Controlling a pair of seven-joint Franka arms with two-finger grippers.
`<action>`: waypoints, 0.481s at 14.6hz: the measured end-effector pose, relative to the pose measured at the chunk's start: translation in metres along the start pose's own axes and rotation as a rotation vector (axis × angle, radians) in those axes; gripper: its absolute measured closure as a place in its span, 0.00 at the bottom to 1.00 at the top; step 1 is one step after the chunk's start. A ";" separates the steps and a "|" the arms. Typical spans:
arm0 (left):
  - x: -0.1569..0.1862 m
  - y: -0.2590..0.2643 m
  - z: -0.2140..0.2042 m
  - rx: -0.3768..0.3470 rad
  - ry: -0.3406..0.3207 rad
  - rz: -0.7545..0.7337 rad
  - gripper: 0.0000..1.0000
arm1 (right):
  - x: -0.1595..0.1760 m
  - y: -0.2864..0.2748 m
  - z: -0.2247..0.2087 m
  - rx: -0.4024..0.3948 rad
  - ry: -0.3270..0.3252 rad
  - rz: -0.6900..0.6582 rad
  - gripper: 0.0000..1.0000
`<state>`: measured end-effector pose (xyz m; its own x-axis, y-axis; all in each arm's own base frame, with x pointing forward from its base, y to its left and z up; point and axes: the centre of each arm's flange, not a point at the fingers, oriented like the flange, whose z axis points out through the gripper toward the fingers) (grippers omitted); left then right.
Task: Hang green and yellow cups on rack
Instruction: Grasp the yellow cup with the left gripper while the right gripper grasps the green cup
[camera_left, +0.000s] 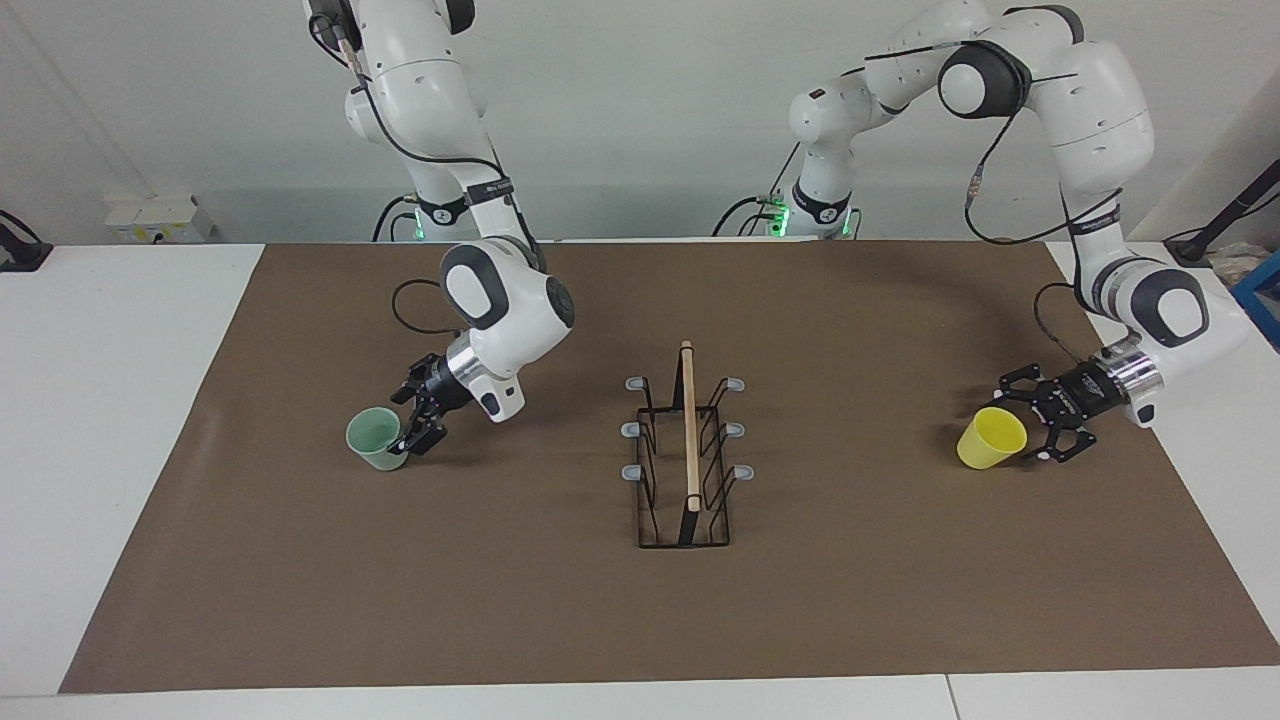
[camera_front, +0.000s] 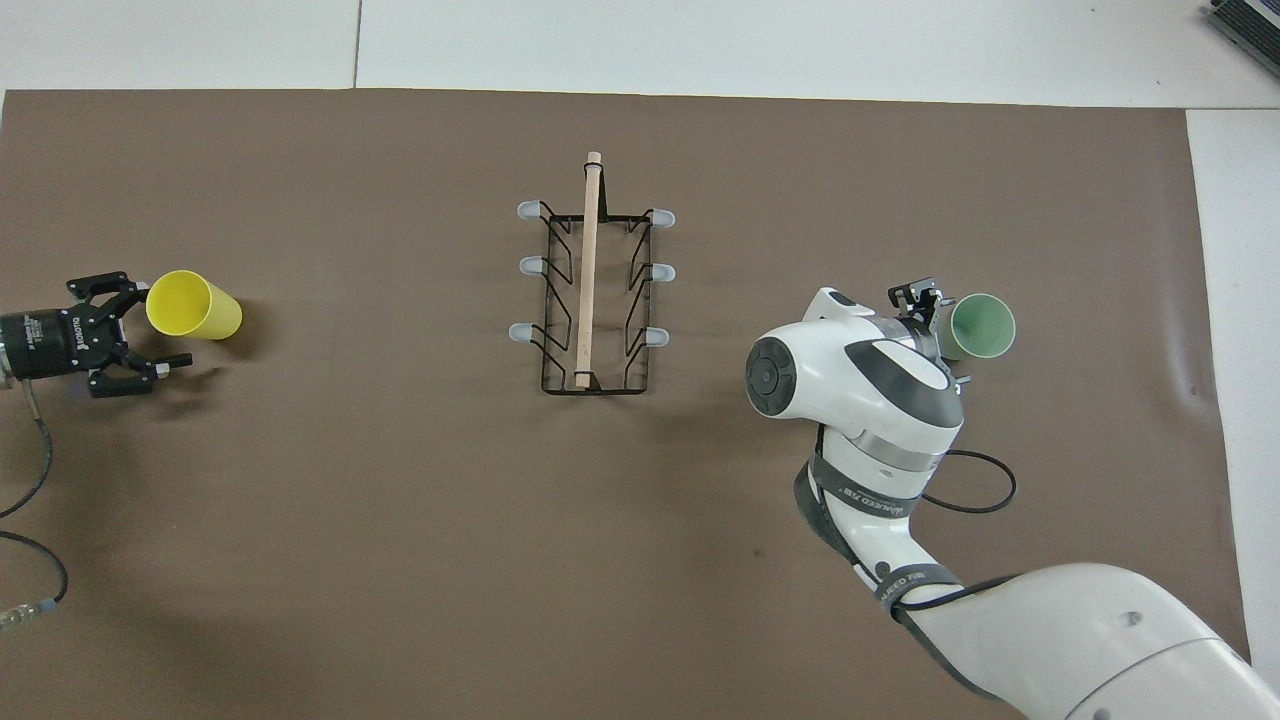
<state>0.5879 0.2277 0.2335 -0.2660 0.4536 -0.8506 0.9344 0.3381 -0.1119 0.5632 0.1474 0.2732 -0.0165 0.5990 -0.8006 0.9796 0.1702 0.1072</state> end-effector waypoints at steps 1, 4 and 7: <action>0.002 -0.005 0.007 -0.011 -0.020 -0.015 0.00 | 0.006 -0.002 0.000 -0.011 -0.012 -0.010 0.00; 0.001 -0.017 0.021 -0.033 -0.074 -0.034 0.00 | 0.021 -0.009 0.008 -0.056 -0.033 -0.061 0.00; 0.003 -0.029 0.027 -0.083 -0.142 0.039 0.00 | 0.032 -0.021 0.021 -0.112 -0.079 -0.086 0.00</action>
<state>0.5666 0.1966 0.2205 -0.1884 0.3488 -0.9181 0.9192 0.3919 -0.0398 0.5457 0.1471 0.2328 -0.0796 0.5157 -0.8530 0.9467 0.3070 0.0972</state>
